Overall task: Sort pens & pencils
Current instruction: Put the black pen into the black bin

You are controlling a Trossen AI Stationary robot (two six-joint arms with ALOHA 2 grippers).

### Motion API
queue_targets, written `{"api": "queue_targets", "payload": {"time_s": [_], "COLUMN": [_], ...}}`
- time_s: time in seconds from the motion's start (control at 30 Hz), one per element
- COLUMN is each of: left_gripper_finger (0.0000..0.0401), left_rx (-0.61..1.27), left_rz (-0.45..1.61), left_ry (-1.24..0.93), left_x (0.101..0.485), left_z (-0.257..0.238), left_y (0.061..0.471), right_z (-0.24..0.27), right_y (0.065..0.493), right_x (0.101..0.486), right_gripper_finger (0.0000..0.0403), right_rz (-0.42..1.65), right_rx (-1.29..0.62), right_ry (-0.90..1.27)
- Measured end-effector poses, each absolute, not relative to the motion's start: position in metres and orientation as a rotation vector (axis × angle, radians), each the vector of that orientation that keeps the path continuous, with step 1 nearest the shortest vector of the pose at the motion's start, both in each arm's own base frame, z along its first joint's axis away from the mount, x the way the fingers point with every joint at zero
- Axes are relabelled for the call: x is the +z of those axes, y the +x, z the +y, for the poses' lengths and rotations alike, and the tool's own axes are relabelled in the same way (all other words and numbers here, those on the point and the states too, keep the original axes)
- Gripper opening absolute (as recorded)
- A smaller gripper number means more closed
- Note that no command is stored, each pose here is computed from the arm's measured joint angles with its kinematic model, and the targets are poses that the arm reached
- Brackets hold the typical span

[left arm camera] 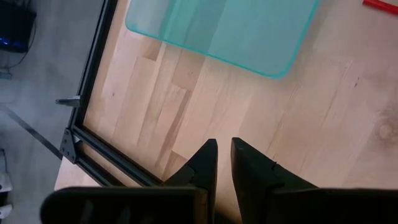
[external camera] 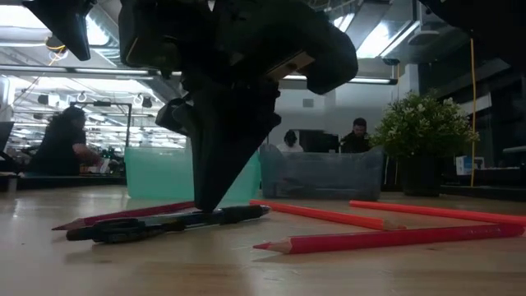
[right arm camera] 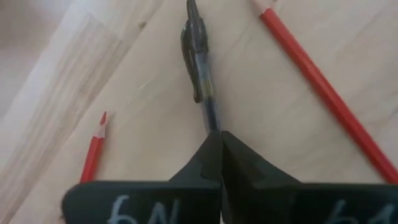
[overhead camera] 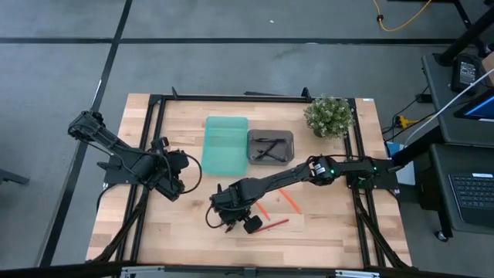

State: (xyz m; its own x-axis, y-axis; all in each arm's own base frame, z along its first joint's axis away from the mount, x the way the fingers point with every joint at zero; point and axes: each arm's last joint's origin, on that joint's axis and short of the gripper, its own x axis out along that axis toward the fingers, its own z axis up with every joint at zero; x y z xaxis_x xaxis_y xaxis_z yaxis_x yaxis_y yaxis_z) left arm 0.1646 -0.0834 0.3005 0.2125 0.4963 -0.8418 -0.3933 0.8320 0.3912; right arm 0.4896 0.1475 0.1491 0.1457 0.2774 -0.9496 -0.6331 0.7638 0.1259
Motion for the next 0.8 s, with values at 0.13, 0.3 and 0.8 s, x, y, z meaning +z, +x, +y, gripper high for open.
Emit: {"api": "queue_targets", "payload": {"time_s": [0.13,0.3,0.8], "left_gripper_finger": [0.0041,0.0041,0.0041], "left_rx": [0.621,0.621,0.621], "left_rz": [1.207,1.207,1.207], "left_ry": [0.097,0.097,0.097], "left_x": [0.3005,0.3005,0.3005], "left_z": [-0.0834,-0.0834,-0.0834], "left_y": [0.1646,0.1646,0.1646], "right_z": [0.1472,0.1448,0.1394], "right_y": [0.4893,0.4898,0.4905], "right_x": [0.149,0.149,0.1504], "right_gripper_finger": [0.0026,0.0053,0.0067], "right_rz": [1.276,1.28,1.283], "right_rx": [0.658,0.65,0.667], "right_ry": [-0.316,-0.308,-0.276]}}
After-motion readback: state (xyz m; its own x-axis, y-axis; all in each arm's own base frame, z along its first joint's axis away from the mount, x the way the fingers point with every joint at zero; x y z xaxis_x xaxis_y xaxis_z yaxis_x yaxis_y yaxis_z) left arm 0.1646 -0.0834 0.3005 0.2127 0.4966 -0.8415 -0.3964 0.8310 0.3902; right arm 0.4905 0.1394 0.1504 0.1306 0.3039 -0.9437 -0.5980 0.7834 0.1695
